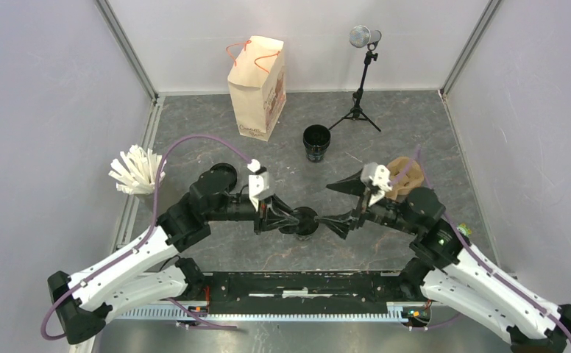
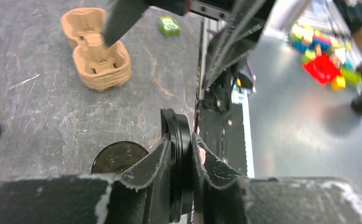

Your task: Pack the takeout coffee

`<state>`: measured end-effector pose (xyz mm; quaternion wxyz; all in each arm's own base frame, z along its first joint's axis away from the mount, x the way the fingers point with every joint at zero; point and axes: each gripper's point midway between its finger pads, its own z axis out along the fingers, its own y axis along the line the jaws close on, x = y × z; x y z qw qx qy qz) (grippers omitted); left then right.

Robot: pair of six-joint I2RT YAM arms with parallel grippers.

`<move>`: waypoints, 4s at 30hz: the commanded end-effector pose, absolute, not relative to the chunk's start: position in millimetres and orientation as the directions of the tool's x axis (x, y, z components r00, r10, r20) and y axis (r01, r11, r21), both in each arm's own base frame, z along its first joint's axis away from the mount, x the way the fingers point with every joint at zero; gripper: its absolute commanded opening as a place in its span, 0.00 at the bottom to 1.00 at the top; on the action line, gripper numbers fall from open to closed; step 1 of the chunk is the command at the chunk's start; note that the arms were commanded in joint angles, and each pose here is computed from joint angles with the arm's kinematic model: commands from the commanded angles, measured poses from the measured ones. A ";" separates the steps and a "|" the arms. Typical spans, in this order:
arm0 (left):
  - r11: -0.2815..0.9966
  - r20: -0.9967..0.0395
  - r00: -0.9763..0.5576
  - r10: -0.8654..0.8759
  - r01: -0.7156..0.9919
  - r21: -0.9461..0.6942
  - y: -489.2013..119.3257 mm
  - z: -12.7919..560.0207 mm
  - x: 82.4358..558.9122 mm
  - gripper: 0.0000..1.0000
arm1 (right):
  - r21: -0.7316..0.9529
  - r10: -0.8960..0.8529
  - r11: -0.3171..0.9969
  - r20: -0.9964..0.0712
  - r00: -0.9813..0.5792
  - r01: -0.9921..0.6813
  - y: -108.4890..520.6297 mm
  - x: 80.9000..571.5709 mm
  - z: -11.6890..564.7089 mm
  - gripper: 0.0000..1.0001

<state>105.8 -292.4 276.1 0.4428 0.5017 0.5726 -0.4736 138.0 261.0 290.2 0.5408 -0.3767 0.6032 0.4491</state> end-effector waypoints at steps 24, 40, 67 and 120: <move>0.341 -0.727 -0.534 -0.432 0.650 -0.680 -279.9 341.0 169.1 0.25 | -0.477 -0.044 0.513 -0.845 0.533 -0.713 285.9 151.0 309.9 0.98; 0.282 -0.739 -0.568 -0.362 0.689 -0.667 -293.4 334.0 157.3 0.24 | -0.445 -0.032 0.476 -0.871 0.490 -0.759 303.6 148.0 308.7 0.98; 0.274 -0.730 -0.580 -0.360 0.682 -0.678 -294.9 331.6 156.7 0.23 | -0.429 -0.010 0.495 -0.872 0.489 -0.755 302.4 148.4 307.2 0.98; 0.561 -0.723 -0.610 -0.324 0.491 -0.667 -215.3 226.8 208.4 0.93 | -0.114 -0.515 0.597 -0.813 -0.271 -0.794 282.6 150.8 192.3 0.79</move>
